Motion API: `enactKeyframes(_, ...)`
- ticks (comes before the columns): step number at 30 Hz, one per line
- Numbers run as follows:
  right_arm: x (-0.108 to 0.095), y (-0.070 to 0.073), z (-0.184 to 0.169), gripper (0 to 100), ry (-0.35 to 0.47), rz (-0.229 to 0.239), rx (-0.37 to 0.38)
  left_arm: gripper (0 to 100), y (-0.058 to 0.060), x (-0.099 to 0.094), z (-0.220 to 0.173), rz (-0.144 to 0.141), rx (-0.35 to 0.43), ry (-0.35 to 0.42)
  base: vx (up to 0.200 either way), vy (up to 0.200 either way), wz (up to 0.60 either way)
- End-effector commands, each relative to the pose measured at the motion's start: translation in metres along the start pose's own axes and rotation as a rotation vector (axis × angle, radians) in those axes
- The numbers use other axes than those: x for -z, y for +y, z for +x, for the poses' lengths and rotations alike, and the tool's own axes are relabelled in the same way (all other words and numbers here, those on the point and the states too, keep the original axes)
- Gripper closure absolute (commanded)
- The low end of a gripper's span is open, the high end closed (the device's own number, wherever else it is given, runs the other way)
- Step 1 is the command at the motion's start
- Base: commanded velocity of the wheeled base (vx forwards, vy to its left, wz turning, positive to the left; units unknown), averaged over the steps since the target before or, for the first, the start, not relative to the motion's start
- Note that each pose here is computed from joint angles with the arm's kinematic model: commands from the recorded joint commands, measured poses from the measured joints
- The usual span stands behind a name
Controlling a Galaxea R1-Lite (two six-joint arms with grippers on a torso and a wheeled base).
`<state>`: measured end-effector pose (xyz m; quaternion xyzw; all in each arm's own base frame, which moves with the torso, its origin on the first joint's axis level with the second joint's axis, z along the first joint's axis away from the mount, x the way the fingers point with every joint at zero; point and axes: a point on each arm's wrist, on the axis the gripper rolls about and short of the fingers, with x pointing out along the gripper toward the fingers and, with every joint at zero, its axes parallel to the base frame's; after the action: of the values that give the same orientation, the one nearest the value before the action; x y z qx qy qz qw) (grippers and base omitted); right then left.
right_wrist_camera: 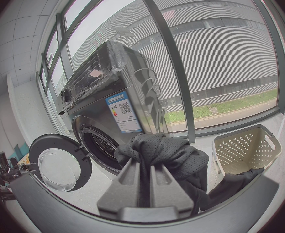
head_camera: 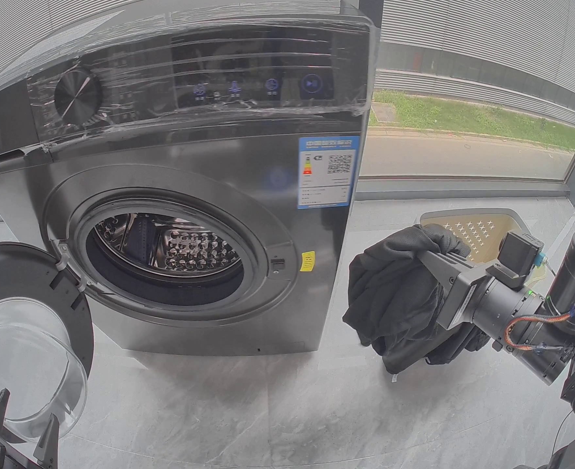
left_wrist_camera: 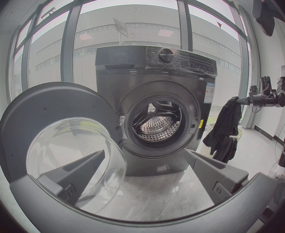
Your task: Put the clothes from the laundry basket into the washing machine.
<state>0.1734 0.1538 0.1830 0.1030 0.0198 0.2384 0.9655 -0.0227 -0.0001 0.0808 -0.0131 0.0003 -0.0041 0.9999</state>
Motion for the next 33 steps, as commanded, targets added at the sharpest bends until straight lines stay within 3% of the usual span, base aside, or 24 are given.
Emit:
enactKeyframes(1, 0.0007, 0.0009, -0.0006, 100, 0.003, 0.0, -0.004, 0, 0.0001, 0.0053, 0.0, -0.001, -0.001, 0.001, 0.0, 0.2, 0.0)
enactKeyframes(6, 0.0015, 0.0007, -0.001, 100, 0.006, -0.001, -0.005, 0, 0.0001, 0.0053, 0.0, -0.001, -0.001, 0.001, 0.0, 0.2, 0.0)
enactKeyframes(15, 0.005, -0.0027, -0.0013, 100, 0.027, -0.005, -0.023, 0, 0.0001, 0.0053, 0.0, 0.0, -0.001, 0.001, 0.0, 0.0, 0.0)
enactKeyframes(24, 0.0061, -0.003, -0.0014, 100, 0.031, -0.005, -0.02, 0, 0.0001, 0.0053, 0.0, -0.001, -0.001, 0.001, -0.2, 0.0, 0.0)
enactKeyframes(33, 0.0077, -0.0033, -0.0013, 100, 0.038, -0.001, -0.019, 0, 0.0001, 0.0053, 0.0, 0.003, 0.001, 0.001, 0.0, 0.0, 0.0)
